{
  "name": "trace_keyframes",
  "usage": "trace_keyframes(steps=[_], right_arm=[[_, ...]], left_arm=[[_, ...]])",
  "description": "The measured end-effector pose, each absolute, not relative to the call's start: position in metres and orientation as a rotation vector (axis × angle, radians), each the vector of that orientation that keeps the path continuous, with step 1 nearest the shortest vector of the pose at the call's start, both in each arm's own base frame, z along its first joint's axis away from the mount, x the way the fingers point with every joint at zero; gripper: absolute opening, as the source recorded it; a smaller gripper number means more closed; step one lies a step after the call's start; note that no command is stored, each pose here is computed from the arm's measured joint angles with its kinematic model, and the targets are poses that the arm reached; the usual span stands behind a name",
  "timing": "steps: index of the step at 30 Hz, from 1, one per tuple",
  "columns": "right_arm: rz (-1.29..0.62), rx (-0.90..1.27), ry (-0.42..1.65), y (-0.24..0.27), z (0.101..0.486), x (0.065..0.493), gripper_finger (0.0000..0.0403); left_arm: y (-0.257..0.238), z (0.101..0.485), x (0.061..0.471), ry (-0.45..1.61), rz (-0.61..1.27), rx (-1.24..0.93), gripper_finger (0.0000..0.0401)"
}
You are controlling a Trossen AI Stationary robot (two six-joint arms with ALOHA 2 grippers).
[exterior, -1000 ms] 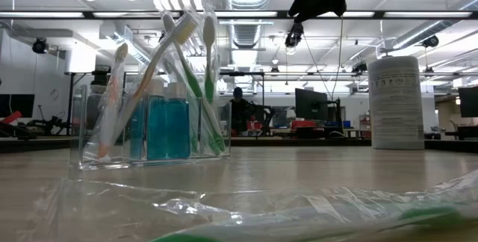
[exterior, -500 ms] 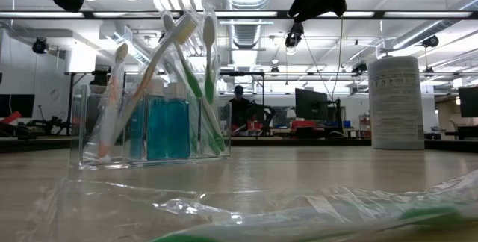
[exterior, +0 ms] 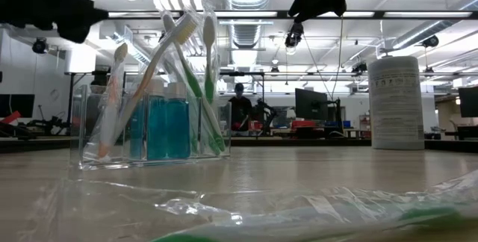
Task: Pick & Place toothbrushing station
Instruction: Put the green toothbrush into the transparent organizer
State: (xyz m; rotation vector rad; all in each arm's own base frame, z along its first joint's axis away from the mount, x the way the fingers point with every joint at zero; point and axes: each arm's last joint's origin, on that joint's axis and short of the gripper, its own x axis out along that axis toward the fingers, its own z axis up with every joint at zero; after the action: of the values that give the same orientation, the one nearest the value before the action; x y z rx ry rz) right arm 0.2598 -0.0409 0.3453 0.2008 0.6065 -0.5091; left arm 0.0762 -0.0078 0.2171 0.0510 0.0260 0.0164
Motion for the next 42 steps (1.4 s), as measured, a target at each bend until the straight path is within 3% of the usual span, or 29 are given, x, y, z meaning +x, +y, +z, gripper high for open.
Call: trace_keyframes(steps=[42], right_arm=[[-0.509, 0.201, 0.604, -0.041, 0.345, 0.26, 0.0169]], left_arm=[[-0.01, 0.17, 0.091, 0.168, 0.033, 0.038, 0.0183]])
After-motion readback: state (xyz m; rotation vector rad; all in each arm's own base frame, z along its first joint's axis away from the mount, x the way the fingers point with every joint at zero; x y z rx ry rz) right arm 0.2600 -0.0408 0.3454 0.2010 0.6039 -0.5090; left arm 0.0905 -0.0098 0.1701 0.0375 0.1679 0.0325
